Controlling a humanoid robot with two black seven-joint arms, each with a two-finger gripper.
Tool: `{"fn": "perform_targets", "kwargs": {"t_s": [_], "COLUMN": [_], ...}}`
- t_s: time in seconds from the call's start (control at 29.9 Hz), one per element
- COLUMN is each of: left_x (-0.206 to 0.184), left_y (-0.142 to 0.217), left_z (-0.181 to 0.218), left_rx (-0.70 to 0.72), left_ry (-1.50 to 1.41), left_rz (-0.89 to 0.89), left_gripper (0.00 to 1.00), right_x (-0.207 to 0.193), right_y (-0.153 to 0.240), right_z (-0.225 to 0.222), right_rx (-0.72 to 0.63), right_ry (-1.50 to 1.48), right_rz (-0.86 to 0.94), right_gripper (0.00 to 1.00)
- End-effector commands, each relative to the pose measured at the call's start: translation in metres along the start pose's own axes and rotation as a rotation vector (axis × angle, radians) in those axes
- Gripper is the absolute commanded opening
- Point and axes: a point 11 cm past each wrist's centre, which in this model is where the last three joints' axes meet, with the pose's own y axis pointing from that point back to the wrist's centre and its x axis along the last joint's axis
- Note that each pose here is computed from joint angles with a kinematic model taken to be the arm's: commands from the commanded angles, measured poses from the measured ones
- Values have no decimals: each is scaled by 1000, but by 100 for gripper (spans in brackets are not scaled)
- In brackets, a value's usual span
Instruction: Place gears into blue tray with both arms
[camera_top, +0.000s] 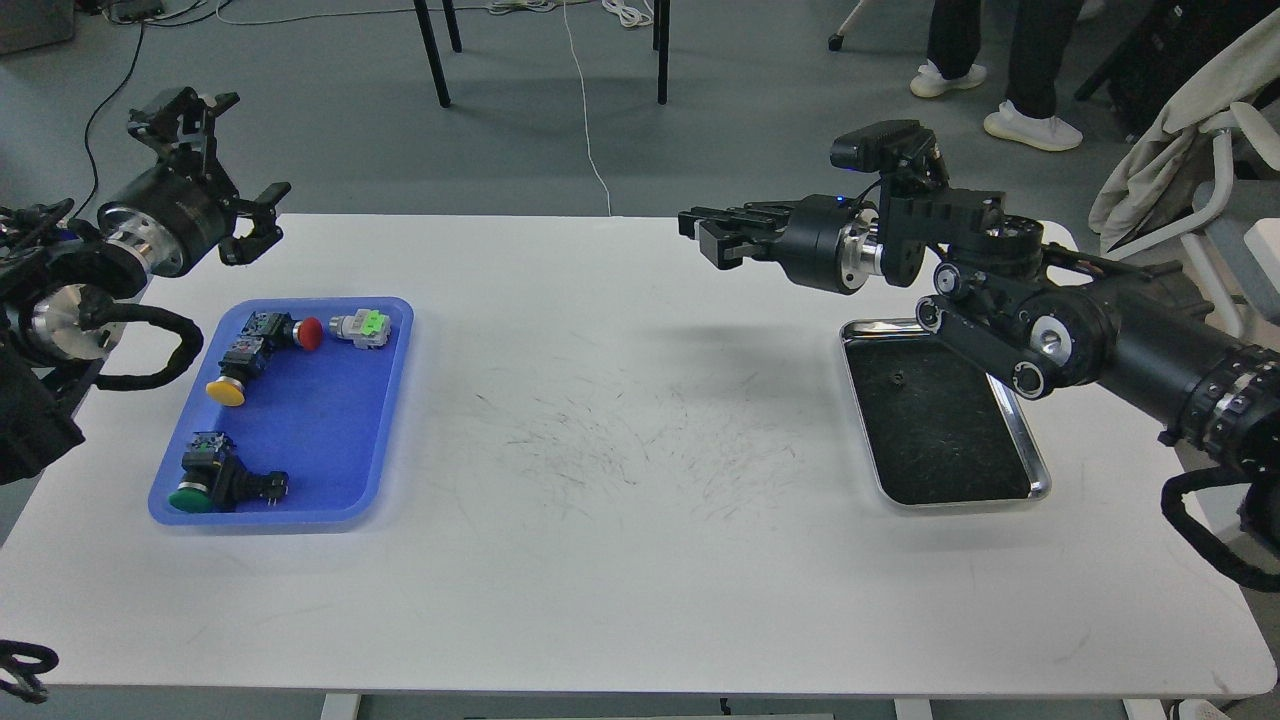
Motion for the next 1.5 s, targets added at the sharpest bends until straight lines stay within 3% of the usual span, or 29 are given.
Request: {"fn": "perform_targets", "kwargs": {"t_s": [0.0,0.27,0.47,0.8,1.17,1.47], "left_x": [5,14,17,25,28,38], "left_y": [5,12,13,21,26,41], "left_z": [5,14,16,26,30,45], "left_rx": [-1,-5,-4,-8,-7,-16], "left_ry": [-11,-26,-30,-46,-53,-71], "left_rz": [6,18,23,34,35,41], "left_gripper": [99,99,99,99,99,99], "right_x": [-4,-24,-39,-74,-109,-137], "right_y": [-15,-46,-39,-39,-49,-43], "right_z": [-16,-29,-8,-14,-89,-93], "right_rx": [43,47,-12,-6,237,254], "right_ry": [-138,-383,-476,-537,-588,-630], "right_rz": [66,119,143,58,-144,-247], "right_gripper": [1,1,1,1,1,2]}}
